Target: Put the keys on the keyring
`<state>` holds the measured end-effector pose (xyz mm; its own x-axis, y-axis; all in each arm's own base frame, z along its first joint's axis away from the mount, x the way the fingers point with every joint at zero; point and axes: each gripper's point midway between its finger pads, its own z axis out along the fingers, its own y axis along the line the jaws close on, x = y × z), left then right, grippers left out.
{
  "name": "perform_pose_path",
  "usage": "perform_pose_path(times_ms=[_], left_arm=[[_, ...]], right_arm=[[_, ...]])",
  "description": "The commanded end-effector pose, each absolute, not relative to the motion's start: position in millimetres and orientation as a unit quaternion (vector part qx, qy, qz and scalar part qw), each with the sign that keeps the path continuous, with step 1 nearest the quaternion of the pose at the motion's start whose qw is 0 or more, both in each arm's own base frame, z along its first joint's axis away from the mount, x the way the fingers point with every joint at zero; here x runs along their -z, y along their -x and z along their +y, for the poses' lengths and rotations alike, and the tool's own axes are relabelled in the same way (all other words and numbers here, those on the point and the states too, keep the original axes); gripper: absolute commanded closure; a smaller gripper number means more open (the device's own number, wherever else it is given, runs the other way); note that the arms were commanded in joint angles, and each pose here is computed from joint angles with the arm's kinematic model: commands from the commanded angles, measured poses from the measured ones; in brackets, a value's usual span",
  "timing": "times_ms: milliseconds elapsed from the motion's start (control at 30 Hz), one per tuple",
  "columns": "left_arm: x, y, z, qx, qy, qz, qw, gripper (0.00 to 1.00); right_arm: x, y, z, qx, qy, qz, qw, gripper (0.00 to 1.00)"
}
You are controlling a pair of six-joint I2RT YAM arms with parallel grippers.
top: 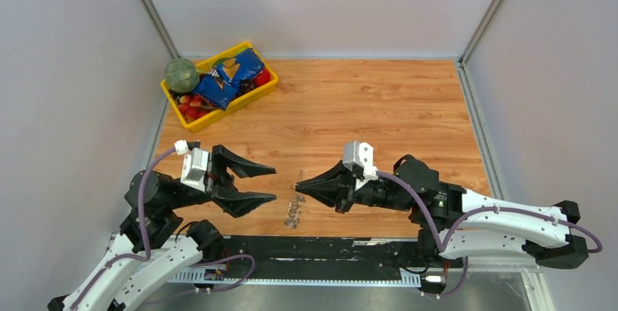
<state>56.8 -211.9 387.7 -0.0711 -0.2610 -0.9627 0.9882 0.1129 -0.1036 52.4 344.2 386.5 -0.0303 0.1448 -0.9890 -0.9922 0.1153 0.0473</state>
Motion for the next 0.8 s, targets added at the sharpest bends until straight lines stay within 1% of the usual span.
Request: perform_pose_path(times_ms=[0,200,300,467,600,733,767], left_arm=[[-387,-61,-215,0.554,-0.365,0.481,0.573,0.34],[-366,-81,-220,0.537,-0.343,0.514,0.574,0.31],[-358,-91,-225,0.535,-0.331,0.525,0.573,0.31],[-332,-116,-237,0.534,-0.289,0.57,0.553,0.3],[-285,-143,-250,0.517,-0.252,0.633,0.518,0.3],[-233,-159,-265,0.495,-0.245,0.689,0.469,0.3],[-224,-161,-267,0.487,-0.246,0.697,0.466,0.3]], right_arm=[[-427,-50,323,-0.551,0.372,0.471,0.58,1.0],[-404,-47,299,-0.539,0.381,0.507,0.554,1.0],[-398,-46,282,-0.538,0.37,0.518,0.552,1.0],[-394,-55,257,-0.524,0.34,0.545,0.56,1.0],[-393,-68,243,-0.505,0.304,0.575,0.567,1.0],[-397,-79,231,-0.491,0.268,0.595,0.577,1.0],[-399,-82,228,-0.487,0.259,0.6,0.579,1.0]])
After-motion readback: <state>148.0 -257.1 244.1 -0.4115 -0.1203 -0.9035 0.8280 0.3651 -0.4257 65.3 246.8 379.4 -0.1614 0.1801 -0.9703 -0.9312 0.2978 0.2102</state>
